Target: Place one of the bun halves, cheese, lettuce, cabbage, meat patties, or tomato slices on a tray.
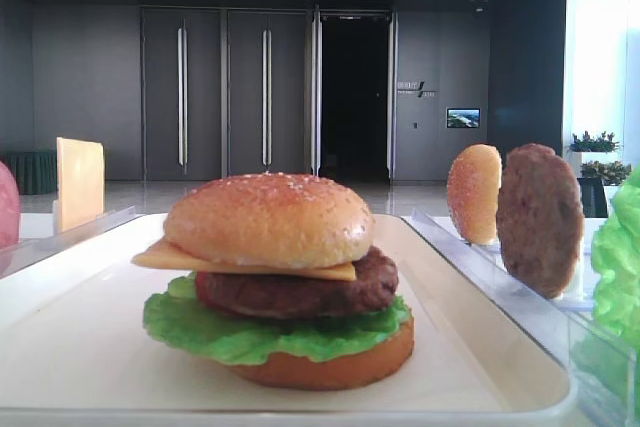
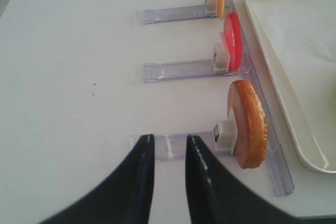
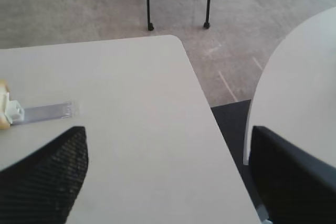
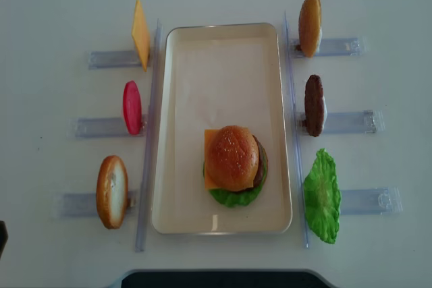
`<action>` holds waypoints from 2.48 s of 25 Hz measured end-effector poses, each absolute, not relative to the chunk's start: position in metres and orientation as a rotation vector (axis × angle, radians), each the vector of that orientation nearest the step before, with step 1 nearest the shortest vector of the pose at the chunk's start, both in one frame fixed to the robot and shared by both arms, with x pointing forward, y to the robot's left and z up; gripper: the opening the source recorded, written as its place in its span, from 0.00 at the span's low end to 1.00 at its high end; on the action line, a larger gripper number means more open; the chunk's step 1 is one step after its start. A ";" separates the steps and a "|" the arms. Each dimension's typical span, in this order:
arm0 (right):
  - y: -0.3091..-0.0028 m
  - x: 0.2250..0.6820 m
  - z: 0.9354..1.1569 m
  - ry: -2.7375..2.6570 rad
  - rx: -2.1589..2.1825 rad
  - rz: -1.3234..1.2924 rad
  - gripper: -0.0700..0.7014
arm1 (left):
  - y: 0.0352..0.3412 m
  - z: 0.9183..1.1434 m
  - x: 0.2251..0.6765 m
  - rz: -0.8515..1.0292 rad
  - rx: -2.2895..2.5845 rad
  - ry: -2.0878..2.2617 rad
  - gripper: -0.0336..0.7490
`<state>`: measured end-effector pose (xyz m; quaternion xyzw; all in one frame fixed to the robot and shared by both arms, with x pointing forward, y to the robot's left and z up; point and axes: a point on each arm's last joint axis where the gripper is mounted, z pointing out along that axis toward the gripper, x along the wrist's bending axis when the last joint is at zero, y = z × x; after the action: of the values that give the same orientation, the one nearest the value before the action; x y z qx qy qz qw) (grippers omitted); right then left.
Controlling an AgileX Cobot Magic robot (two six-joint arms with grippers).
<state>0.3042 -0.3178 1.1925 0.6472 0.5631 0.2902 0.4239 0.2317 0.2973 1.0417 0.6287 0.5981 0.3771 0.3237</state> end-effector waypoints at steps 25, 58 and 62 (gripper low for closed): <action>-0.296 0.225 1.062 1.481 1.581 0.921 0.85 | 0.297 1.042 0.232 0.990 1.650 1.569 0.24; -0.296 0.229 1.049 1.534 1.621 0.877 0.85 | 0.297 1.042 0.232 0.990 1.650 1.569 0.24; -0.296 0.229 1.049 1.534 1.621 0.877 0.85 | 0.297 1.042 0.232 0.990 1.650 1.569 0.24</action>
<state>0.2291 -0.2960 1.0486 0.6299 0.5960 0.3407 0.3633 0.2317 0.2974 1.0417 0.6287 0.5981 0.3774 0.3234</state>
